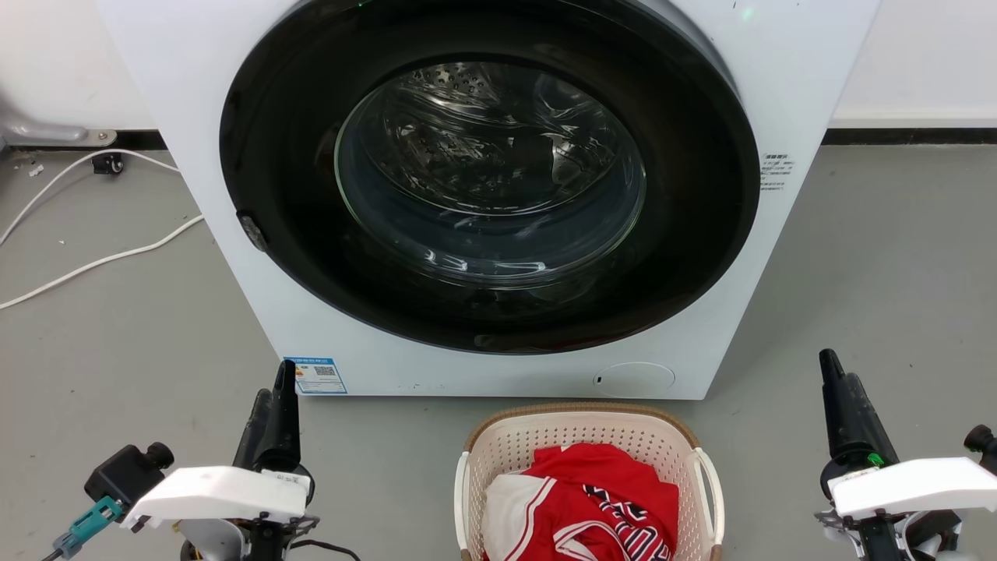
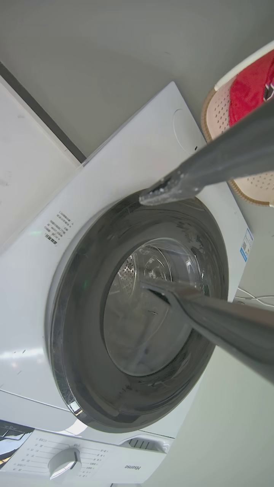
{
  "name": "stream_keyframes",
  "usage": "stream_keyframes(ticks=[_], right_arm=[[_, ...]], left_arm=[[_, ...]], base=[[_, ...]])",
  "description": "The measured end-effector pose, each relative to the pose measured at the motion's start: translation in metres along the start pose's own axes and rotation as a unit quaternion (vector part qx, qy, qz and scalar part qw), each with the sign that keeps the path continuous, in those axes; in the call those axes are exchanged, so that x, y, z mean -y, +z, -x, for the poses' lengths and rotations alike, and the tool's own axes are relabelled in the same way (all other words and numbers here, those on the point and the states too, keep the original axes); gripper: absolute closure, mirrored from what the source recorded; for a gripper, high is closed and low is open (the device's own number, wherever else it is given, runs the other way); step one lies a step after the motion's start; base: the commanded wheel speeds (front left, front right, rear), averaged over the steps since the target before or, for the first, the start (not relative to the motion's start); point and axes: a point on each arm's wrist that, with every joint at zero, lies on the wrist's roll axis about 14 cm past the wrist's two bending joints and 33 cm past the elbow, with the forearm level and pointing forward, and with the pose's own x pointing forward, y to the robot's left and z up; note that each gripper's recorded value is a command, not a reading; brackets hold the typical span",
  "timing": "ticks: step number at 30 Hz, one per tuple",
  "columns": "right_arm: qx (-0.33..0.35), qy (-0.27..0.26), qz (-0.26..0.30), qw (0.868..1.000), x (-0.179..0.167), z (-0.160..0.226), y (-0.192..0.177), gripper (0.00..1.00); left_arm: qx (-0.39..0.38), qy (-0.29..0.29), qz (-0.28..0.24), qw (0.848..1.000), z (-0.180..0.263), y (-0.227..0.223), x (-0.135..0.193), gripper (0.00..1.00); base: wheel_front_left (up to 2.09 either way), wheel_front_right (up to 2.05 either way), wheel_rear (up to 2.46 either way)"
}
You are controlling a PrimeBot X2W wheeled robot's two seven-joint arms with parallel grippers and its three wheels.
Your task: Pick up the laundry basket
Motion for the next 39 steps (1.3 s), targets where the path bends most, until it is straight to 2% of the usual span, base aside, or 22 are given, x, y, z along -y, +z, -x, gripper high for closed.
stream_keyframes(ticks=[12, 20, 21, 39], right_arm=[[0.008, 0.010, 0.097, 0.995, -0.004, 0.002, 0.001, 0.00], [0.010, 0.019, 0.155, 0.988, -0.008, 0.005, 0.000, 0.00], [0.008, 0.019, 0.176, 0.984, -0.007, 0.007, -0.002, 0.00], [0.012, 0.029, 0.273, 0.962, -0.007, 0.012, -0.004, 0.00]], left_arm=[[0.006, 0.001, -0.102, 0.995, 0.002, -0.001, 0.002, 0.00], [0.007, 0.002, -0.163, 0.987, 0.004, -0.004, 0.001, 0.00], [0.007, 0.003, -0.183, 0.983, 0.006, -0.006, 0.000, 0.00], [0.016, -0.005, -0.278, 0.960, 0.011, -0.008, 0.001, 0.00]], base=[[0.00, 0.00, 0.00], [0.00, 0.00, 0.00], [0.00, 0.00, 0.00], [0.00, 0.00, 0.00]])
